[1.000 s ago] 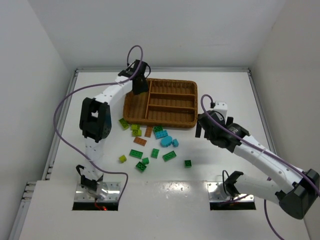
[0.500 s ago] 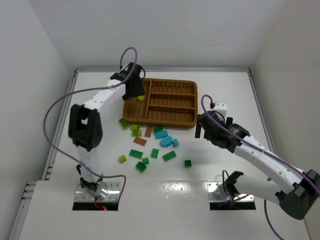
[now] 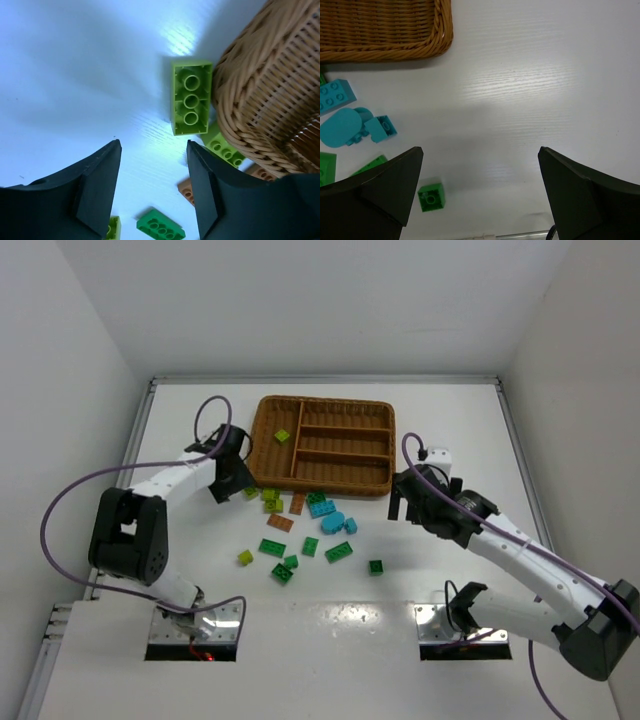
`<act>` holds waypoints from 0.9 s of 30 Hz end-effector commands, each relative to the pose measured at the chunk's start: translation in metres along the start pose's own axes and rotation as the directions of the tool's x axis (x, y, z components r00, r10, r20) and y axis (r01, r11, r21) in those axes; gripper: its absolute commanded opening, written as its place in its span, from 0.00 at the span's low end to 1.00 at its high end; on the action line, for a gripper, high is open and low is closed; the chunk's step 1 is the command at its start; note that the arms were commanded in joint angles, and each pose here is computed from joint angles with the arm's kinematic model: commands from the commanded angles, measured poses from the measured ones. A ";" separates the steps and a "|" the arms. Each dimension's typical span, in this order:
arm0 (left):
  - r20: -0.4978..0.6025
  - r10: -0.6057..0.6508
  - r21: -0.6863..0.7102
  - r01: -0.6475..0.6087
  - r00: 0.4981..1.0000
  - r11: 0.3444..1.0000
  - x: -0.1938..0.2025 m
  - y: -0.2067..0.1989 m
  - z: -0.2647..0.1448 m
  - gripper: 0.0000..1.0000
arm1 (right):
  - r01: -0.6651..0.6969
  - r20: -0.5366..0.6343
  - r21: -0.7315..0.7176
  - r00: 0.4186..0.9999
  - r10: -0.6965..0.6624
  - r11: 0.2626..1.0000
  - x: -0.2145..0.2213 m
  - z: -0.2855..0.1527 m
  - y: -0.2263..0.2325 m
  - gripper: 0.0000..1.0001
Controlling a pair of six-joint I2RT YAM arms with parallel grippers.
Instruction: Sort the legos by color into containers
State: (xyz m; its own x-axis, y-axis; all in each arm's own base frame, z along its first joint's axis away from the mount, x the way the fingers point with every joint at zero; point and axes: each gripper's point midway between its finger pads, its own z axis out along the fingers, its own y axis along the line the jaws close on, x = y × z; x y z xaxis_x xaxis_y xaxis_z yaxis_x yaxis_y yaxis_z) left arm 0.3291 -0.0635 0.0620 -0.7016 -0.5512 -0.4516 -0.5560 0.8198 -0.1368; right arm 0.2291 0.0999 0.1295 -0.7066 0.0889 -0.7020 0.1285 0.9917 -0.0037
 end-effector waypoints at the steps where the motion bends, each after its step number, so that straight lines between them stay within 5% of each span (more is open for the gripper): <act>1: 0.040 -0.044 0.099 0.040 0.998 0.994 -0.006 -0.026 -0.003 0.61 | -0.010 0.017 -0.027 1.000 0.011 1.000 -0.004 -0.003 0.004 1.00; 7: -0.027 0.034 0.082 -0.032 0.999 0.996 0.013 -0.031 0.026 0.64 | -0.010 0.017 -0.027 1.000 0.011 1.000 -0.002 -0.003 0.003 1.00; 23: 0.035 0.085 0.050 -0.087 0.996 0.995 0.006 -0.036 0.042 0.69 | 0.003 -0.002 -0.012 1.000 -0.004 1.000 0.006 -0.002 -0.003 1.00; 27: 0.039 0.082 0.012 -0.083 0.996 0.996 0.005 -0.027 0.050 0.52 | -0.001 -0.002 -0.026 1.000 0.001 1.000 0.006 -0.002 0.000 1.00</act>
State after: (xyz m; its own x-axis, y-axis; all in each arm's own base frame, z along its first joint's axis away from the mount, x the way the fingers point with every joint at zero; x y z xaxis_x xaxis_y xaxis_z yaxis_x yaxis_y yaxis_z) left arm 0.3450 -0.0846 0.0104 -0.7649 -0.4710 -0.4395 -0.4807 0.8715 -0.0973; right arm 0.2243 0.0976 0.1258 -0.7127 0.0864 -0.6961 0.1235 0.9923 -0.0033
